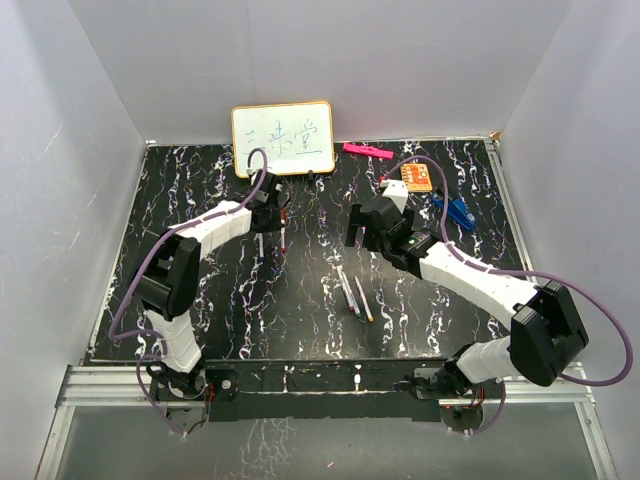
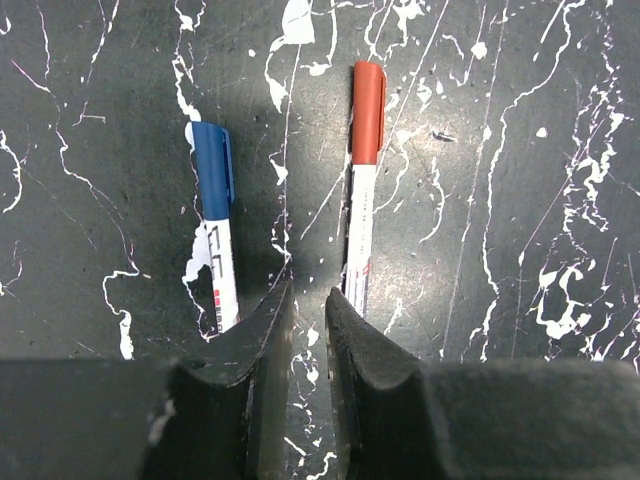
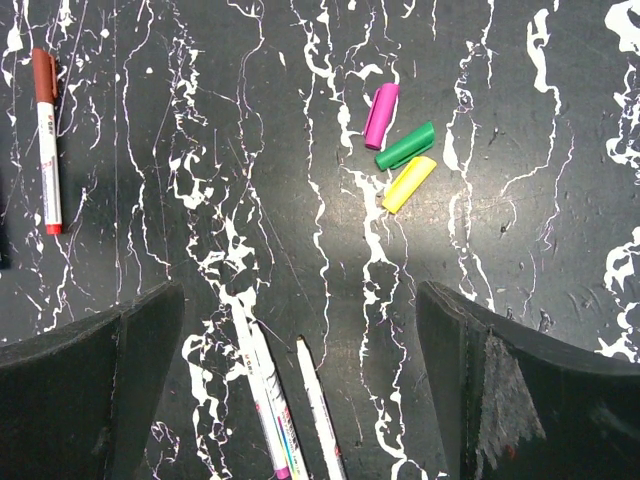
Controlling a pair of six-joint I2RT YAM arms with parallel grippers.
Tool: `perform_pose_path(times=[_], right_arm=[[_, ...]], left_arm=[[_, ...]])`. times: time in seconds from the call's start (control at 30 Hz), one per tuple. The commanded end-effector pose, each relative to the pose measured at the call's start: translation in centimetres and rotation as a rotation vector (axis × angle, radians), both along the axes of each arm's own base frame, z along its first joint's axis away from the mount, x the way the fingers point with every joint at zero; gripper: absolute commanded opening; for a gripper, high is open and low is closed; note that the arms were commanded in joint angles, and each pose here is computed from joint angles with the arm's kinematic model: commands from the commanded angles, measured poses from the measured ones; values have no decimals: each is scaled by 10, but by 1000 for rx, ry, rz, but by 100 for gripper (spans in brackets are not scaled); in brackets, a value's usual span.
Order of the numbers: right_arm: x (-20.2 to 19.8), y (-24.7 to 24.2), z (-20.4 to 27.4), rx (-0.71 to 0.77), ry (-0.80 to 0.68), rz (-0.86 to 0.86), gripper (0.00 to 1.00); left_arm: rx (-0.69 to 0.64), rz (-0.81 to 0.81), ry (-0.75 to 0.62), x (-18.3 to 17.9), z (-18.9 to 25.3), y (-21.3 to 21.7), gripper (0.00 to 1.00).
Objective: Insert the pens into the pen caps
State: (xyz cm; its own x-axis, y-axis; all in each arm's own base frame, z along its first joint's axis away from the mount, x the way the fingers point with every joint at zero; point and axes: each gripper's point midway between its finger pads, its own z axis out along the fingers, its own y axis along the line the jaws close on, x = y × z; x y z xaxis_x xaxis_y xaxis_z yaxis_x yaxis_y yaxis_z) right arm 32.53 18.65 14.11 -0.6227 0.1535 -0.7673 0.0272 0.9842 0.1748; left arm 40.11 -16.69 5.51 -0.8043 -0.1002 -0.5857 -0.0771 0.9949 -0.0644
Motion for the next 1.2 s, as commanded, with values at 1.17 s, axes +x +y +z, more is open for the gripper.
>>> perform_pose_path(times=[1.17], right_arm=[[-3, -46, 10, 45, -60, -118, 98]], left_arm=[[-270, -559, 188, -170, -3, -156, 47]])
